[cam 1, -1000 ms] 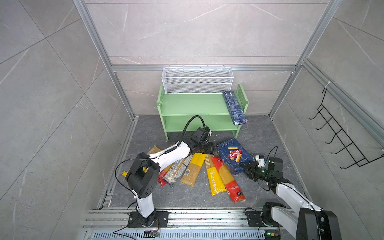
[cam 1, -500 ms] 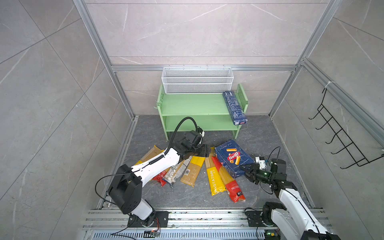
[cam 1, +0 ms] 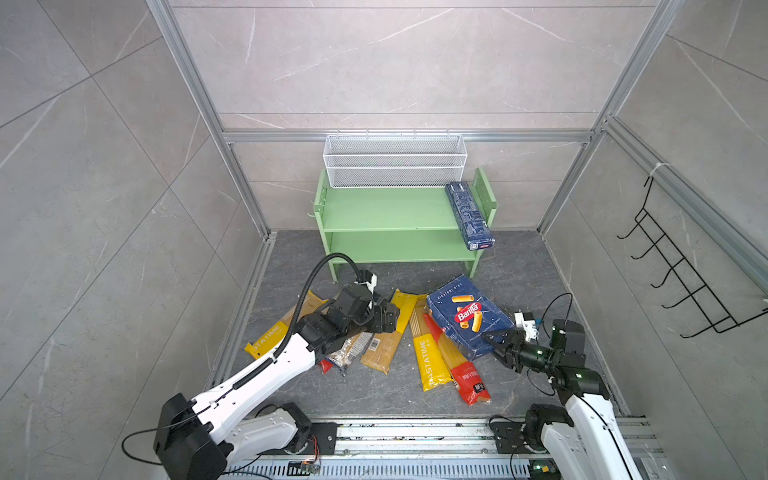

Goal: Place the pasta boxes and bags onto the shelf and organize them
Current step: 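Lift the Rigatoni box with the right gripper while the left draws back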

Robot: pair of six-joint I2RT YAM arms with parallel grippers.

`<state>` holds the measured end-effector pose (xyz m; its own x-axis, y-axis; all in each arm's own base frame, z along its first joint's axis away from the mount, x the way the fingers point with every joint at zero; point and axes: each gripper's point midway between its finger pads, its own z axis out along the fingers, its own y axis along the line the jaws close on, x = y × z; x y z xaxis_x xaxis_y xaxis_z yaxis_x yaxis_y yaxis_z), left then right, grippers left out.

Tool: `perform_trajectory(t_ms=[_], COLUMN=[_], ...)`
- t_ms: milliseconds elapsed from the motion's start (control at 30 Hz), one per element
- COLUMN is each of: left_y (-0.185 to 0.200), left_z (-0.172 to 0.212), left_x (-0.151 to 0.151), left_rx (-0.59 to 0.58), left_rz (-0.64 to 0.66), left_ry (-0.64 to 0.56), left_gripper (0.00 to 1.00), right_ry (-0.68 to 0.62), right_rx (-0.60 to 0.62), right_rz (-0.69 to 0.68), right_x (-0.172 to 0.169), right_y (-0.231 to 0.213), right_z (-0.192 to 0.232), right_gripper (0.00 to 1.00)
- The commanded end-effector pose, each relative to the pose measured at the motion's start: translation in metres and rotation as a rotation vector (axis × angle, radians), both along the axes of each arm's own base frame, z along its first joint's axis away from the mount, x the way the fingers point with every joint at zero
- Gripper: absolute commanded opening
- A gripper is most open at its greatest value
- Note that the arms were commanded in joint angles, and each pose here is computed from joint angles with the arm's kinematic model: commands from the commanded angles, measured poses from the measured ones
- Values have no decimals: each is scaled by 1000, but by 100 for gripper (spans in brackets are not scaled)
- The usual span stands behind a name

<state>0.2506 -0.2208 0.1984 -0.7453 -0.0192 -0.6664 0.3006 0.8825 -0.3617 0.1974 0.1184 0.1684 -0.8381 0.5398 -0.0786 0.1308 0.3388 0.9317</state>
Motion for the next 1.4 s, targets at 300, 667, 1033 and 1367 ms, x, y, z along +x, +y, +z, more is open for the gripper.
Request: perform_trajectory(t_ms=[300,667,1033,1367], left_y=[36,34,25,22], left_z=[-4,-2,0,9], left_x=[-26,-24,-21,-20], left_rx=[-21,0,-3,-6], left_rz=[82,64,24,5], left_ry=[9,-6,-7,-22], left_gripper=[100,100,100,100], right_ry=[-257,-315,-343,-370], right_rx=[21,34,61,53], right_rz=[100,72,49,39], right_x=[-25,-21,-17,-4], right_y=[14,12,13,15], right_z=[84,127,164,198], right_gripper=[3,4,4,4])
